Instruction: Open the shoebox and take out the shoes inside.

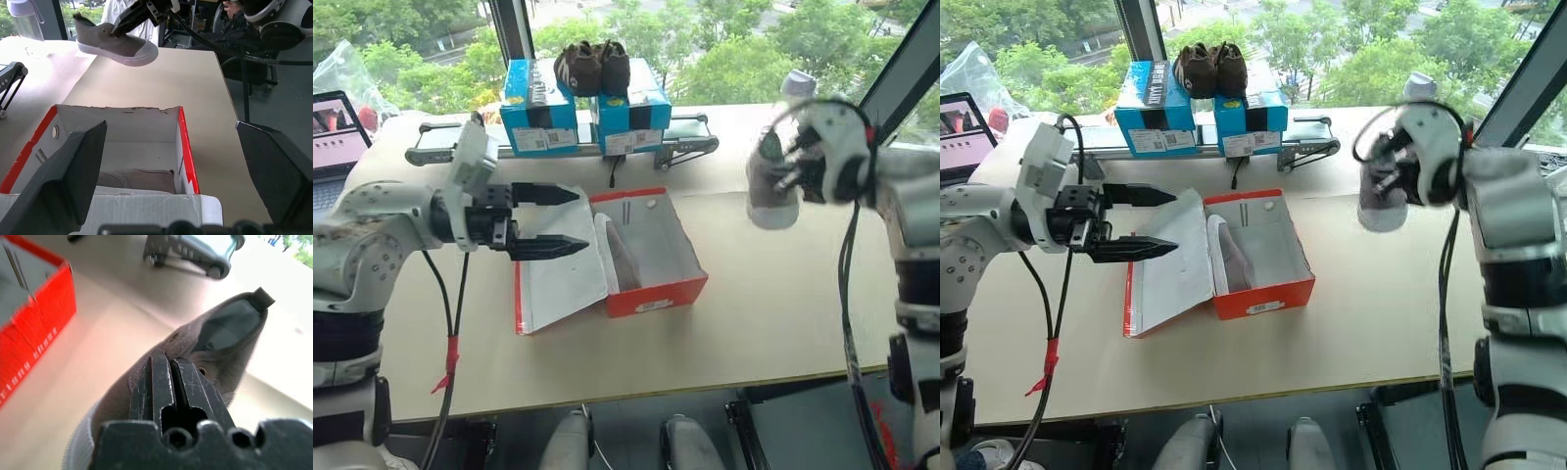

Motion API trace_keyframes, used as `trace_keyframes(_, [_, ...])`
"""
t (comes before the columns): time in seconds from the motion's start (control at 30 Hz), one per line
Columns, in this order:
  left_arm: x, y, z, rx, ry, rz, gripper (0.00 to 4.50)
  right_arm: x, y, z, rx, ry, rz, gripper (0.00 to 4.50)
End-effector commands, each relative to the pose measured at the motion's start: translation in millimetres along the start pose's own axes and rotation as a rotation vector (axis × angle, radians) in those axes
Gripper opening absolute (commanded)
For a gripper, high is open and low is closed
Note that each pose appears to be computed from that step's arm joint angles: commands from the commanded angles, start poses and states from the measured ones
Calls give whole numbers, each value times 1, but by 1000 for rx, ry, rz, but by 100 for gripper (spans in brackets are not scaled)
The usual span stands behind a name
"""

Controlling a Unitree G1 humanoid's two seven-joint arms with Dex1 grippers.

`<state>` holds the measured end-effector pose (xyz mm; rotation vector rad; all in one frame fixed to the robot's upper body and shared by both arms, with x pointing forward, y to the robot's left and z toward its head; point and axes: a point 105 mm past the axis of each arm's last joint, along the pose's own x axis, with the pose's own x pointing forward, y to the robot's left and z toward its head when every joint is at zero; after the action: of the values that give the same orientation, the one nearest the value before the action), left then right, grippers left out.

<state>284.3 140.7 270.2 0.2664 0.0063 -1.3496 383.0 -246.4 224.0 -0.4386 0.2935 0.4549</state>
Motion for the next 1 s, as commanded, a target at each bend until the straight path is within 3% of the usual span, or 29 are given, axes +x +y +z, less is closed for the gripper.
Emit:
trace_keyframes(0.03, [-2, 0, 10, 52, -5, -4, 450, -16, -18, -6, -75, -69, -59, 1])
trace_keyframes(0.1, [-2, 0, 9, 54, 9, -6, 450, -20, -22, -37, -121, 7, -57, 1])
trace_keyframes(0.23, [-2, 0, 8, 52, 17, -9, 450, -31, -36, -68, -80, 57, -83, 1])
trace_keyframes(0.4, [-1, 1, 9, 56, 20, -10, 450, -31, -24, -77, 13, 82, -2, 152])
trace_keyframes(0.57, [-2, 2, 9, 56, 25, -5, 450, -36, -27, -43, -25, 28, -45, 327])
trace_keyframes(0.67, [-5, 1, 9, 54, 31, 1, 450, -39, -17, 21, -86, -53, -69, 416])
trace_keyframes(0.73, [-6, 0, 10, 53, 33, 2, 450, -37, 6, 54, -42, -124, 4, 416])
trace_keyframes(0.8, [-8, -2, 9, 51, 45, -8, 450, -27, 48, 80, -5, -174, 156, 416])
trace_keyframes(0.9, [-12, -4, 6, 47, 72, -13, 450, -16, 101, 88, -84, -148, 306, 416])
trace_keyframes(1.0, [-15, -3, 4, 52, 85, -3, 450, 5, 133, 96, 78, -147, 388, 416])
